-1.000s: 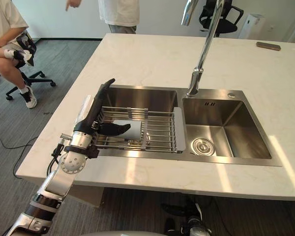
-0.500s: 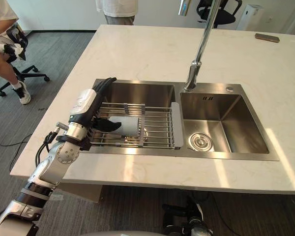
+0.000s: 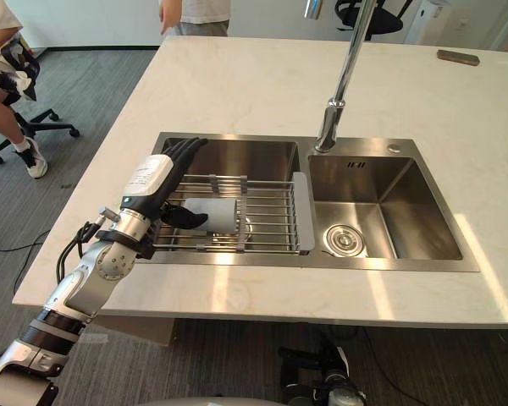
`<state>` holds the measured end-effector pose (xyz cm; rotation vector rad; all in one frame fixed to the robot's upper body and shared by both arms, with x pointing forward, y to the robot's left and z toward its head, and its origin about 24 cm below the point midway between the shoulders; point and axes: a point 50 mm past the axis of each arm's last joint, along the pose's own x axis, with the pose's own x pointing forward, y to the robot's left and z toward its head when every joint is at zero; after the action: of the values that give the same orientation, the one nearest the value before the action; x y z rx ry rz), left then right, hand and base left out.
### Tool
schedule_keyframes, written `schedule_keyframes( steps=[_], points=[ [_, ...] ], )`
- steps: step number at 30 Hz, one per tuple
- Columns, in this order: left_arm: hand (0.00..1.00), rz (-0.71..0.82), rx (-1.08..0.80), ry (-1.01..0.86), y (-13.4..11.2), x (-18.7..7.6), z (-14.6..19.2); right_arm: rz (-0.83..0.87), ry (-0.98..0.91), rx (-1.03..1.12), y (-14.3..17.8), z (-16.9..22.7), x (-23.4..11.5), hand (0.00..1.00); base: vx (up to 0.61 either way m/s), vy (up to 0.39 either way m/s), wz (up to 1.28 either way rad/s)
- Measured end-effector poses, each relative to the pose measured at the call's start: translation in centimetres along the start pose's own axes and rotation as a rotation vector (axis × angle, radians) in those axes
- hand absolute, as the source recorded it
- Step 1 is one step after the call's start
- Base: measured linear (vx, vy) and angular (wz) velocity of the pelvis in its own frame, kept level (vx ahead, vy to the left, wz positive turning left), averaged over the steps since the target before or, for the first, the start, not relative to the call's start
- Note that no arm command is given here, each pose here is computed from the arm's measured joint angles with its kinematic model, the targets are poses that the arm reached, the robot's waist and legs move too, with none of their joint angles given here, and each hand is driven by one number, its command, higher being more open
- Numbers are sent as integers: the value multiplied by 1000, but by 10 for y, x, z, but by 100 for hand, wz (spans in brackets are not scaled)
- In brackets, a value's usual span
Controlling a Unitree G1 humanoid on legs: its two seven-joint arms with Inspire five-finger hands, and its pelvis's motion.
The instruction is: Walk over to the sink, pick up the cup, carry it to the dishwasher, place the cup inside the dishwasher, then close the dishwasher door
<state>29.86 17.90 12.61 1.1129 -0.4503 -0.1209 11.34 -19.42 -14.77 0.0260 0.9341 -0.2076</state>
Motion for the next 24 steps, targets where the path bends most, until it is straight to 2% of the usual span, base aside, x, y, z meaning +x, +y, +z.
schedule_keyframes(
  steps=[13,24],
  points=[
    [100,-3,17,-8,0,0,1,4,-4,-11,0,2,1,100,0,0,0],
    [100,-80,17,-42,-10,-4,6,2,-14,-17,-1,6,2,100,0,0,0]
  ],
)
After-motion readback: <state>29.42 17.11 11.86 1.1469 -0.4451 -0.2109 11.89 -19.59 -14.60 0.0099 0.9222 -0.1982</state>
